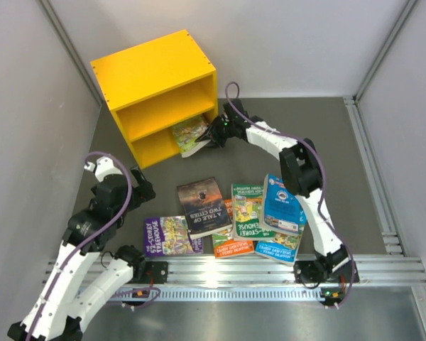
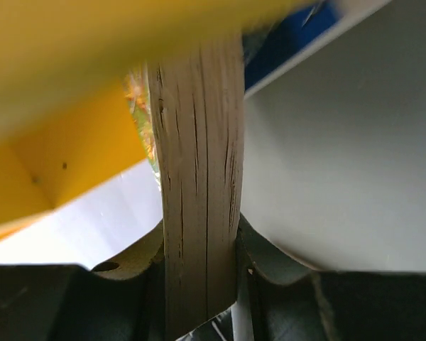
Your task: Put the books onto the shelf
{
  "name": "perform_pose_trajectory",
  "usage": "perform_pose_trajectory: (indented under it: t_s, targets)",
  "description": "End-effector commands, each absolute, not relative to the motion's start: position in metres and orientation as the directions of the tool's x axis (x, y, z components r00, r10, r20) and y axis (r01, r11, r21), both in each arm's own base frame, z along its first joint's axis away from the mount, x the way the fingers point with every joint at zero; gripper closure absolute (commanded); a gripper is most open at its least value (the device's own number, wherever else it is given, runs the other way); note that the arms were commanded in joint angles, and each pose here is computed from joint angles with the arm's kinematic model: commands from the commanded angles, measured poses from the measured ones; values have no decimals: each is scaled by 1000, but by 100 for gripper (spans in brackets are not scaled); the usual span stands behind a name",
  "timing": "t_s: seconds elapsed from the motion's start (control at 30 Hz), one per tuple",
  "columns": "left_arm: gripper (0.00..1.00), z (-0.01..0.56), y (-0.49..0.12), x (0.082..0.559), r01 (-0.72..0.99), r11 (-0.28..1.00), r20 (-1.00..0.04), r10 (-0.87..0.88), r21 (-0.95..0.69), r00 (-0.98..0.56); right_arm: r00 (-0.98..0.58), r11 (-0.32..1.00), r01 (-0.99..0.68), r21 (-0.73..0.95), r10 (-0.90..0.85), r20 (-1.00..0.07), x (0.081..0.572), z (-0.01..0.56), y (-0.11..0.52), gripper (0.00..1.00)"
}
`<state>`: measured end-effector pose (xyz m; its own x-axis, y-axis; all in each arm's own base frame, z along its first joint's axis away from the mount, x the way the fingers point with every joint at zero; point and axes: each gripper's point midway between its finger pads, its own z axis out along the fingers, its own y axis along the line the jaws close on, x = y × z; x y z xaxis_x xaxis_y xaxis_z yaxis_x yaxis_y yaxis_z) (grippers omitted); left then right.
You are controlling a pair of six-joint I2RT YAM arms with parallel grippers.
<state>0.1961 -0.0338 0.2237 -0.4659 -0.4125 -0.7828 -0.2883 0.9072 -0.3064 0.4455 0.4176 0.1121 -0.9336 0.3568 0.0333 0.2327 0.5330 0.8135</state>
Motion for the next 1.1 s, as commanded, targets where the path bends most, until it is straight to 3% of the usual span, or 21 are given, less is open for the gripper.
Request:
perform_pose_trajectory:
  t_s: [0.0, 0.07, 0.1, 0.17, 0.2, 0.23, 0.4, 0.7, 0.93, 0.97, 1.0, 1.07]
  targets:
    - [1, 225, -38, 205, -267, 909, -793, -411, -320, -449, -893, 441, 249, 862, 450, 28, 490, 126, 415, 93]
    - [1, 223, -39, 205, -265, 909, -793, -412, -322, -449, -870, 415, 299, 859, 489, 66, 499, 119, 411, 86]
    - [1, 223, -39, 205, -265, 909, -793, -412, -322, -449, -863, 394, 299, 869, 500, 70, 504, 121, 410, 72]
    - [1, 219, -40, 206, -262, 910, -791, -409, -320, -455, -845, 362, 326, 873, 526, 97, 509, 122, 407, 56]
    - [1, 218, -41, 206, -262, 910, -789, -410, -320, -458, -842, 353, 322, 878, 530, 95, 512, 124, 406, 40]
    - [1, 216, -41, 207, -263, 910, -788, -410, -320, -459, -840, 349, 324, 879, 534, 97, 513, 126, 406, 36]
    - [1, 218, -42, 211, -255, 915, -794, -399, -312, -458, -848, 349, 312, 883, 521, 94, 501, 136, 397, 20]
    - [1, 215, -43, 215, -257, 918, -797, -390, -300, -462, -888, 399, 281, 873, 454, 79, 453, 144, 377, 7]
    - [1, 220, -40, 214, -263, 915, -803, -397, -306, -445, -920, 426, 192, 884, 392, 11, 422, 161, 379, 11]
    - [1, 221, -40, 213, -263, 915, -803, -397, -306, -445, -925, 425, 180, 887, 380, 5, 417, 163, 383, 17]
    - [1, 221, -40, 213, -266, 914, -802, -397, -305, -446, -928, 419, 168, 892, 374, -1, 417, 165, 386, 35]
    - [1, 223, -39, 213, -268, 914, -802, -399, -306, -445, -933, 423, 168, 890, 360, 5, 411, 160, 395, 57]
